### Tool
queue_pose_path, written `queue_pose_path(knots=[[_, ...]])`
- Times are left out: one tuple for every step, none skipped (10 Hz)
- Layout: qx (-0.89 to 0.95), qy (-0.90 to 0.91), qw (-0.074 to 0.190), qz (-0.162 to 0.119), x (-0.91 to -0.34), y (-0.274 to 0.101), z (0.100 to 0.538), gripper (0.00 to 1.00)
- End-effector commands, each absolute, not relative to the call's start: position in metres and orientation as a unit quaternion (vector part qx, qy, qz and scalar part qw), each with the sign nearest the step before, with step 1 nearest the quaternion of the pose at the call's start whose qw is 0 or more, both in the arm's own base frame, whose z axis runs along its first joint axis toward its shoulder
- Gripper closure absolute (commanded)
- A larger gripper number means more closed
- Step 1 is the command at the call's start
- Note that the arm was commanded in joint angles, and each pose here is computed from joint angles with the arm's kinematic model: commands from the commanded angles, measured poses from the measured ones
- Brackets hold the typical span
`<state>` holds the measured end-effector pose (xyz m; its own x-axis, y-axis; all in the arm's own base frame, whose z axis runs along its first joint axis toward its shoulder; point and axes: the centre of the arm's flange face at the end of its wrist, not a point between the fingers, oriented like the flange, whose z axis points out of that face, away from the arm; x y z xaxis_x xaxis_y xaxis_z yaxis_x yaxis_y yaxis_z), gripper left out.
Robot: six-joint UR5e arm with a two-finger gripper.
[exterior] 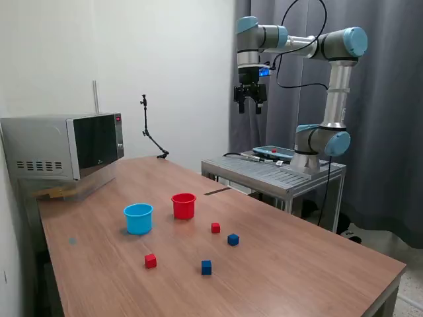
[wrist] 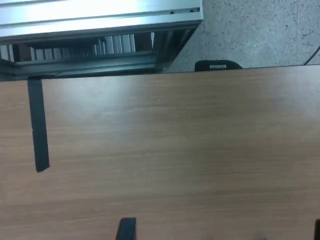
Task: Place red objects in the red bin, and blue objects in the blue bin.
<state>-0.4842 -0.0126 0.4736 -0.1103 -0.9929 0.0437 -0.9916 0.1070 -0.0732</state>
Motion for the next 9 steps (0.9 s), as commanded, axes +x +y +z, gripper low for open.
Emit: queue_pose_path(knots=[[-0.667, 0.744, 0.008, -0.041, -0.485, -0.012, 0.475, 0.00], [-0.667, 0.744, 0.008, -0.042, -0.484, -0.012, 0.474, 0.00], [-0.667, 0.744, 0.008, -0.042, -0.484, -0.013, 0.474, 0.00], [-0.667, 0.744, 0.009, -0.044, -0.484, -0.013, 0.472, 0.00], [-0.663, 0.747, 0.006, -0.045, -0.492, -0.011, 0.467, 0.00], [-0.648, 0.760, 0.003, -0.050, -0.506, -0.009, 0.450, 0.00], [-0.641, 0.766, 0.001, -0.048, -0.518, -0.007, 0.439, 0.00], [-0.623, 0.781, -0.014, -0.027, -0.539, -0.001, 0.439, 0.00], [-0.592, 0.805, -0.026, -0.010, -0.558, 0.002, 0.437, 0.00]])
